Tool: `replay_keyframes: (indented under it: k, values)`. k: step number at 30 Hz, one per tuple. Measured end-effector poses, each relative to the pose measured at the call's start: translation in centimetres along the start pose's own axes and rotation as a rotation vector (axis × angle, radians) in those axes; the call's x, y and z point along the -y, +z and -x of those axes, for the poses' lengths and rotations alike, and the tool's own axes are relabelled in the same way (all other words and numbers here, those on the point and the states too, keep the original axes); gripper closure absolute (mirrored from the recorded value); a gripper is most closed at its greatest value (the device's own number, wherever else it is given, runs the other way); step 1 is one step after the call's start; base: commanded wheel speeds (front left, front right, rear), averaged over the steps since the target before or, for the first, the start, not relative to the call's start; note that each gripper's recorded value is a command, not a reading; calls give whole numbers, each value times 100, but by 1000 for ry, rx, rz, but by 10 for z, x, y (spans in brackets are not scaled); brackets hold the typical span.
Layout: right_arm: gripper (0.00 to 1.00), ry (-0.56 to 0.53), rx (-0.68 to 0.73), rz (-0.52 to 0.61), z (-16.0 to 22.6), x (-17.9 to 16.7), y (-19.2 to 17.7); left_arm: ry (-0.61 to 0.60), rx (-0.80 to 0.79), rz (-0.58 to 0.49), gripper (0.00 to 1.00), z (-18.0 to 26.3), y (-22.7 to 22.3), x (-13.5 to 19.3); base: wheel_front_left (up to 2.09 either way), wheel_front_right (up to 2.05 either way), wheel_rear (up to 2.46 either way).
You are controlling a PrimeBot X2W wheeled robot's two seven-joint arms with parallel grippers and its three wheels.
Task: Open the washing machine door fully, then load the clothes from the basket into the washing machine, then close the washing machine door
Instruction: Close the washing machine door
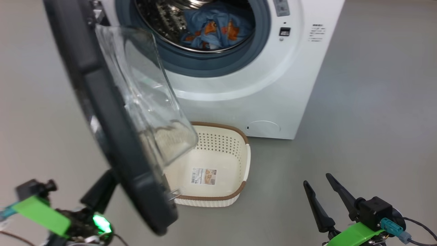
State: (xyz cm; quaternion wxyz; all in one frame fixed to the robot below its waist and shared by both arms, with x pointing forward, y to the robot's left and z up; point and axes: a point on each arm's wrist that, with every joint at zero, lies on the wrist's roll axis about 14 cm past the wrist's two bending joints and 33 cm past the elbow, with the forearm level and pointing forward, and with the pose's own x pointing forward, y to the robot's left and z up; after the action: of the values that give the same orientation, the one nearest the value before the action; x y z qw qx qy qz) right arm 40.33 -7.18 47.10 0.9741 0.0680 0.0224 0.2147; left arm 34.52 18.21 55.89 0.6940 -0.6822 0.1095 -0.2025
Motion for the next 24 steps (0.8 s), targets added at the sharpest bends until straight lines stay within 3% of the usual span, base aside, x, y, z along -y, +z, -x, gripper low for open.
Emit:
replay_keyframes:
  k: [7,24]
  values:
    - [0,-63,-9,4,17,18,-2,-25,-41,72,100,-45,-23,-8,0,0,0]
    - [0,-197,-5,13,50,54,1,-43,-99,116,100,-133,-49,-5,0,0,0]
